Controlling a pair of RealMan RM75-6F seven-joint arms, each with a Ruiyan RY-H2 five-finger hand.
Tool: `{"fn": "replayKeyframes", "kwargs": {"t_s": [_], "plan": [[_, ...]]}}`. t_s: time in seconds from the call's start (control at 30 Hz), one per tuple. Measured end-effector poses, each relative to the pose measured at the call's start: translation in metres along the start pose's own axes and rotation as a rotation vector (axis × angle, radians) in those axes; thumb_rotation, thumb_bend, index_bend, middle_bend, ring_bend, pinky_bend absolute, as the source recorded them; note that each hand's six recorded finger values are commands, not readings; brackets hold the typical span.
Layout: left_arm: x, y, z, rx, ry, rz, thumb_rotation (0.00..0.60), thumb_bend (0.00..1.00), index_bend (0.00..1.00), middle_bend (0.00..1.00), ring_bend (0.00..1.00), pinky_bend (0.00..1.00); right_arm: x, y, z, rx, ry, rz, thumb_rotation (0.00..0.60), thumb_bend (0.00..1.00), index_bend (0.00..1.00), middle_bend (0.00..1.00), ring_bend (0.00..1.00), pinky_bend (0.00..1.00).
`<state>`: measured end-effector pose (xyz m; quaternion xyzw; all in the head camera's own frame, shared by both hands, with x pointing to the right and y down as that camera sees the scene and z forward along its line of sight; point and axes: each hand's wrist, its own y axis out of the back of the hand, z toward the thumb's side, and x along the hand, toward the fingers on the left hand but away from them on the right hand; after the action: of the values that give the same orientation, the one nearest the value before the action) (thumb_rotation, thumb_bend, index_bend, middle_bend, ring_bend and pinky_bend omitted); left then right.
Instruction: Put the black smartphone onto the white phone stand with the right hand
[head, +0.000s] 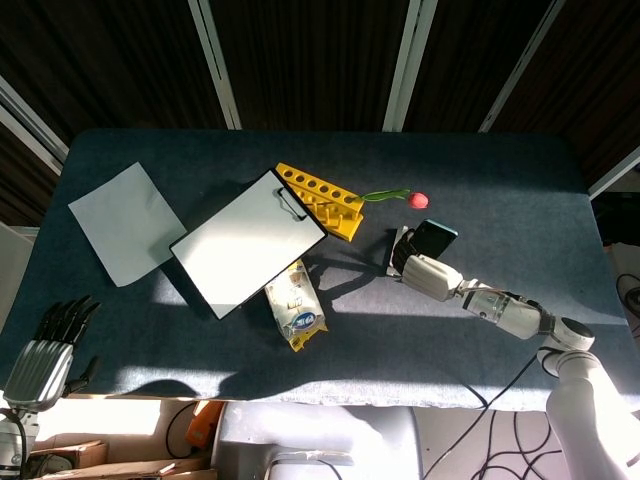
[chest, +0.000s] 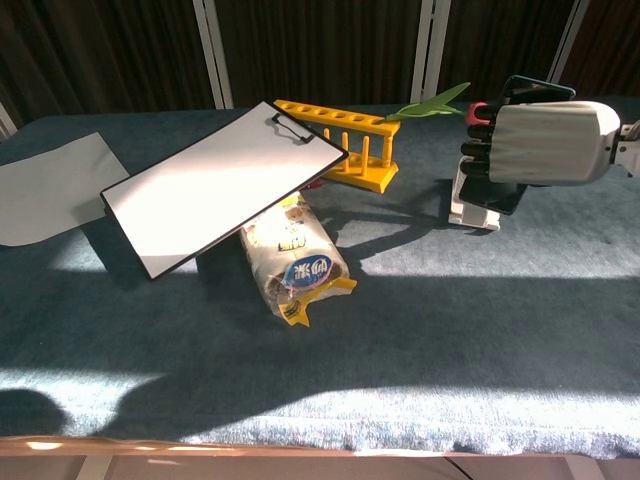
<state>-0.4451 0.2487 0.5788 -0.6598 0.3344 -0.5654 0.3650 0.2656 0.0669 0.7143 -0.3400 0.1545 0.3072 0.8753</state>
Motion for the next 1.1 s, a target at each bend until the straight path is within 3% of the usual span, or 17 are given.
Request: {"fn": "replayKeyframes", "kwargs": {"t_s": [0.87,1.1], "plan": [[0.004,-0.004,-0.002,0.008,0.017,-0.024,0.600,0.37,0.00,0.00,0.00,0.03,-0.004,-0.004,0.011,-0.038,0.012,0.032,0.600,0.40,0.87,0.68,0.59,0.49],[0.004,-0.004,-0.002,0.009,0.017,-0.023,0.600,0.37,0.00,0.00,0.00,0.03,-0.005,-0.004,0.007,-0.061,-0.020,0.036,0.600,0.40,0.87,0.68,0.59,0.49]]}}
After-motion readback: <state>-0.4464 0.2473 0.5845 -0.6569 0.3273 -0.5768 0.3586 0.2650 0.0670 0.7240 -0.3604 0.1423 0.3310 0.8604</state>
